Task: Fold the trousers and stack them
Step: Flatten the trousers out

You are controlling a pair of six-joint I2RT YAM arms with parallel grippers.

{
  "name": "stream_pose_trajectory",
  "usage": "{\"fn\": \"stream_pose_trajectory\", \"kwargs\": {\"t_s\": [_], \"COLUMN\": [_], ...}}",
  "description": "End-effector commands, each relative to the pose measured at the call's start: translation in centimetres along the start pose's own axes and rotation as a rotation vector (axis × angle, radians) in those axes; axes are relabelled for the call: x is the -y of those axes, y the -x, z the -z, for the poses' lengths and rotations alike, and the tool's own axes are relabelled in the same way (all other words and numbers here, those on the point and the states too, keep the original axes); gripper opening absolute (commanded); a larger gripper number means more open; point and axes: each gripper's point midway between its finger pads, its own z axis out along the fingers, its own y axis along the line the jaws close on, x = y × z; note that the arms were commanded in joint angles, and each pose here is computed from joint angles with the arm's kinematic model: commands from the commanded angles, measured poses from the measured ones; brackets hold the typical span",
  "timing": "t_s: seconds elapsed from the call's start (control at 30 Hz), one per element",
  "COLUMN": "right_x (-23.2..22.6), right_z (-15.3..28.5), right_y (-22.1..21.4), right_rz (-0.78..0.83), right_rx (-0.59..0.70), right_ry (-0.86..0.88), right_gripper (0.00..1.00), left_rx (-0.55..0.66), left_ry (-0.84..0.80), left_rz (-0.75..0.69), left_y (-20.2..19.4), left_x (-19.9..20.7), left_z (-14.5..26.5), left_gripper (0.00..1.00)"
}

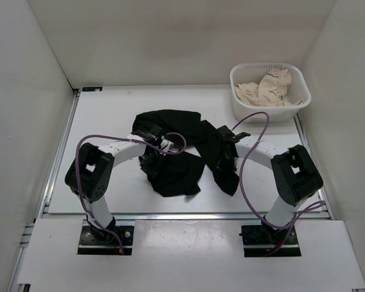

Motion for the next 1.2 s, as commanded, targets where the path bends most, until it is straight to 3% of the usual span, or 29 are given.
{"fn": "stream_pose_trajectory", "kwargs": {"t_s": [0.0, 0.1, 0.2, 0.3, 0.43, 0.47, 0.6, 0.73, 0.77, 0.83, 0.87, 0.93, 0.97, 1.03, 1.07, 1.1, 1.13, 1.17], "right_x": [2.9, 5.7, 8.8, 11.6, 13.6, 13.9, 10.2, 0.7, -5.8, -12.0, -16.5, -22.3, -26.3, -31.8, -34.9, -36.2, -37.2, -37.5], "right_z": [1.0, 5.6, 13.5, 25.3, 37.7, 41.3, 47.4, 48.5, 49.3, 49.4, 45.9, 43.8, 38.9, 35.9, 28.5, 26.3, 23.7, 21.0], "right_y": [0.4, 3.1, 7.3, 10.6, 12.8, 13.3, 16.9, 21.5, 24.1, 24.4, 26.1, 25.8, 25.5, 23.4, 22.3, 20.7, 17.6, 15.9], "right_rz": [-0.098, -0.174, -0.27, -0.337, -0.364, -0.374, -0.239, -0.064, 0.017, 0.114, 0.151, 0.154, 0.191, 0.173, 0.182, 0.2, 0.255, 0.261], "right_rx": [0.022, 0.166, 0.435, 0.791, 1.104, 1.183, 1.296, 1.251, 1.246, 1.218, 1.17, 1.079, 0.948, 0.785, 0.633, 0.532, 0.354, 0.234], "right_ry": [-0.053, -0.098, -0.114, -0.036, 0.062, 0.108, 0.22, 0.447, 0.558, 0.693, 0.72, 0.903, 0.982, 1.145, 1.115, 1.142, 1.199, 1.196], "right_gripper": [0.0, 0.0, 0.0, 0.0, 0.0, 0.0, 0.0, 0.0, 0.0, 0.0, 0.0, 0.0, 0.0, 0.0, 0.1, 0.29, 0.56, 0.99], "left_rx": [0.058, 0.091, 0.204, 0.359, 0.539, 0.548, 0.486, 0.44, 0.423, 0.43, 0.429, 0.427, 0.426, 0.428, 0.444, 0.435, 0.447, 0.446], "left_ry": [0.027, 0.065, 0.125, 0.184, 0.239, 0.241, 0.239, 0.212, 0.197, 0.22, 0.241, 0.268, 0.278, 0.286, 0.272, 0.264, 0.269, 0.258], "left_rz": [-0.005, 0.028, 0.108, 0.191, 0.245, 0.245, 0.265, 0.279, 0.277, 0.297, 0.302, 0.32, 0.346, 0.366, 0.379, 0.386, 0.394, 0.404], "left_y": [1.1, 0.8, 1.1, 1.2, 0.6, 0.2, -2.8, -4.8, -5.5, -5.7, -6.1, -6.6, -7.0, -7.4, -7.4, -7.7, -7.8, -8.1], "left_x": [-0.6, -2.1, -5.0, -7.5, -8.8, -8.6, -8.2, -7.7, -7.3, -7.9, -8.2, -8.8, -9.2, -9.6, -9.5, -9.5, -9.7, -9.6], "left_z": [0.0, 1.4, 5.3, 10.8, 18.0, 18.7, 18.5, 17.1, 16.8, 17.1, 17.3, 17.4, 17.3, 17.3, 17.6, 17.2, 17.5, 17.2], "left_gripper": [0.14, 0.14, 0.14, 0.14, 0.14, 0.14, 0.14, 0.14, 0.14, 0.14, 0.14, 0.14, 0.14, 0.14, 0.14, 0.14, 0.14, 0.14]}}
